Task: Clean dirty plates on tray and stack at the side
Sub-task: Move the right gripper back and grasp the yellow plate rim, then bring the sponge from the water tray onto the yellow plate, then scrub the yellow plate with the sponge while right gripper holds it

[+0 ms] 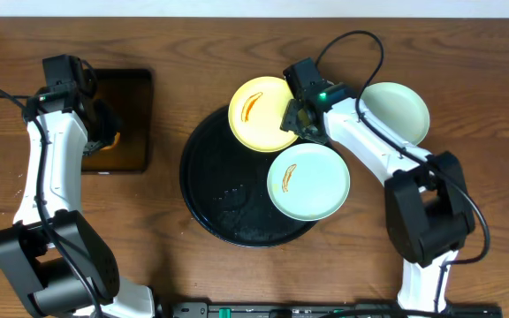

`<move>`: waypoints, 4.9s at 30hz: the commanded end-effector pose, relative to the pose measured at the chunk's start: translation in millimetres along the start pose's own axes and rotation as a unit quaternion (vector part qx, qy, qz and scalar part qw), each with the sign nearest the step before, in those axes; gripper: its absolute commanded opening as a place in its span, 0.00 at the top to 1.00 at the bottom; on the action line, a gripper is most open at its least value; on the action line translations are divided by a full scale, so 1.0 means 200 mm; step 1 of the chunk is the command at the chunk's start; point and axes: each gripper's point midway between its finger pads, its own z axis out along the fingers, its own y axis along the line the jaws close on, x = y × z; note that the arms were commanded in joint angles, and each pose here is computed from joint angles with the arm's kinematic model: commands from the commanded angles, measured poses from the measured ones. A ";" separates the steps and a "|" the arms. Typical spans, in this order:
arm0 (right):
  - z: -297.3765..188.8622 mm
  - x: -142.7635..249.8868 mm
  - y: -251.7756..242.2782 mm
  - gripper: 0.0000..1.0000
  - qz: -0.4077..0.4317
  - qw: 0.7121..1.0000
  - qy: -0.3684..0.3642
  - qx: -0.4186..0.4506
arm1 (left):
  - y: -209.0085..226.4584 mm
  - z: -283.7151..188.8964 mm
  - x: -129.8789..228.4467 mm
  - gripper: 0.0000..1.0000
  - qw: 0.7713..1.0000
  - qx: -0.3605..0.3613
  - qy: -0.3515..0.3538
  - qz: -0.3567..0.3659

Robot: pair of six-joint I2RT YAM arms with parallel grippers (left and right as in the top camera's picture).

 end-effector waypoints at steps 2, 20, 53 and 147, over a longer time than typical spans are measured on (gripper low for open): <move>0.07 -0.01 0.01 0.43 0.020 1.000 -0.009 0.006 | 0.02 0.04 0.03 0.92 1.000 -0.008 0.012 0.005; 0.18 0.08 0.25 0.82 -0.048 0.996 0.017 -0.079 | 0.02 0.04 0.03 0.92 1.000 -0.008 0.012 0.005; 0.07 0.61 0.21 0.99 -0.230 0.955 0.181 -0.055 | 0.03 0.04 0.03 0.92 1.000 -0.008 0.012 0.005; 0.11 0.54 0.21 0.99 -0.228 0.966 0.118 -0.009 | -0.77 0.16 1.12 0.92 0.946 0.184 0.182 0.195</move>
